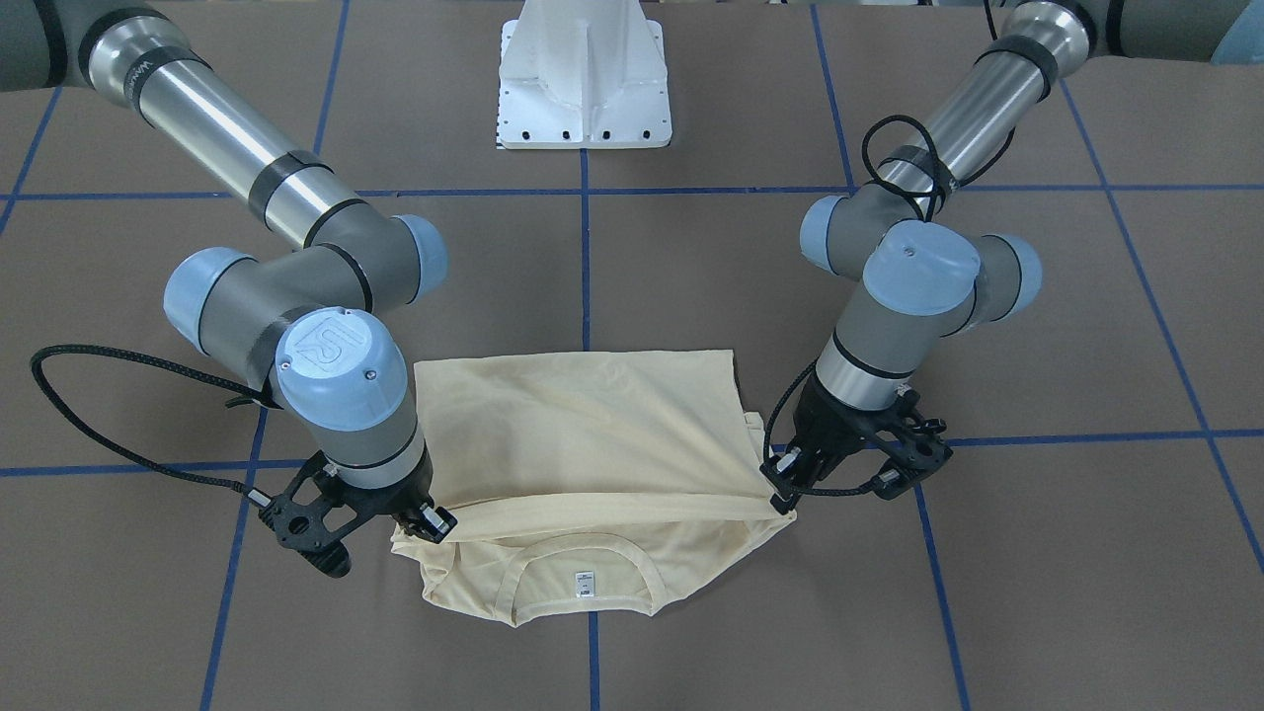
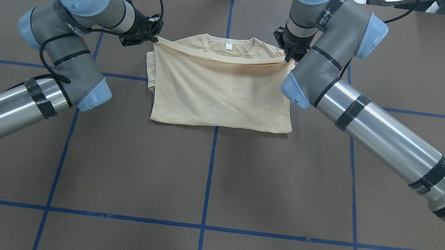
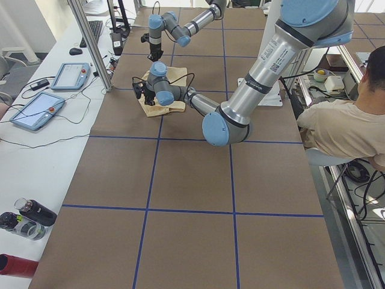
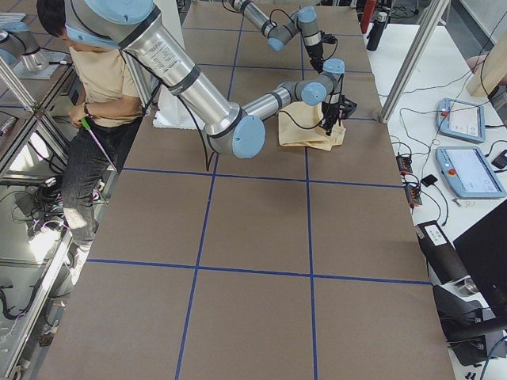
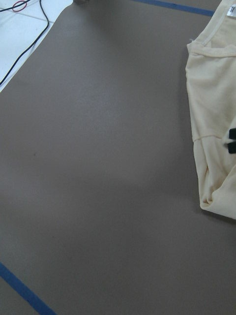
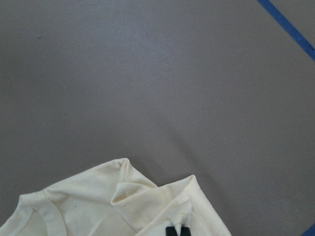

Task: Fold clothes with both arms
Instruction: 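Lay the hem near the collar and open both grippers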

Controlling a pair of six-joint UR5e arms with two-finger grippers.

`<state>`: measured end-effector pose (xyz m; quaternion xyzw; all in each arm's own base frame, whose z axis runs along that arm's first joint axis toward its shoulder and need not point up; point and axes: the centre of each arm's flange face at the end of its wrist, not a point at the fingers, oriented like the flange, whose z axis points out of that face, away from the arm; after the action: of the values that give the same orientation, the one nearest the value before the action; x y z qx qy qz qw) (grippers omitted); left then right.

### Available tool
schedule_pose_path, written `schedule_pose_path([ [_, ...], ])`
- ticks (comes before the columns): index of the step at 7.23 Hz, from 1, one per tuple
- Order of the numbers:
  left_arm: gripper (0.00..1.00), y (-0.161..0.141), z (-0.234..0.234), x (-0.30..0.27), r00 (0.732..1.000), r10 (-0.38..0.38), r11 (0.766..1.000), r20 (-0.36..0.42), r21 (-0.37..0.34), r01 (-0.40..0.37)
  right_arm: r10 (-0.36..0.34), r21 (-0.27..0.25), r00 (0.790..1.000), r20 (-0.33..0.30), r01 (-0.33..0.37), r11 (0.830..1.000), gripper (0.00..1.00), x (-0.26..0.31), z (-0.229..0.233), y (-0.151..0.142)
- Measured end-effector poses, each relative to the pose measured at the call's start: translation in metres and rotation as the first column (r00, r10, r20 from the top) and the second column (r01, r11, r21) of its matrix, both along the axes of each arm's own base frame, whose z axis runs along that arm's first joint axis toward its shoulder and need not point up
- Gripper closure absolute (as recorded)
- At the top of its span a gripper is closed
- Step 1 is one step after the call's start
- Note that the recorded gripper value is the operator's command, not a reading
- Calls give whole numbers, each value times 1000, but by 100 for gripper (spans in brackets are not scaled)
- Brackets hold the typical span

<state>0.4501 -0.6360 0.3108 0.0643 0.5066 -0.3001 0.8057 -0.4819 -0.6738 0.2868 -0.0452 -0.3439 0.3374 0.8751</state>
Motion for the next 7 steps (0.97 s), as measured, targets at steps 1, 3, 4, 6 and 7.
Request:
schedule_pose_path([
  [1,100,-2,1,1,1000,-3,1000,3,-1,3,-2,6,1000,5,2,1000,60,-1,-1,0],
  [3,100,-5,7,3,1000,-5,1000,6,-2,5,-2,17,1000,13,2,1000,50,-5,4,-3],
  [4,86,-6,10,4,1000,-7,1000,8,-2,7,-1,23,1000,16,0,1000,41,-6,7,-5],
  [6,72,-10,16,3,999,-23,1000,22,1,23,3,33,1000,24,-4,999,27,-7,3,-7],
  [7,72,-14,21,0,999,-29,1000,31,4,29,6,38,999,31,-7,999,24,-6,-3,-7],
])
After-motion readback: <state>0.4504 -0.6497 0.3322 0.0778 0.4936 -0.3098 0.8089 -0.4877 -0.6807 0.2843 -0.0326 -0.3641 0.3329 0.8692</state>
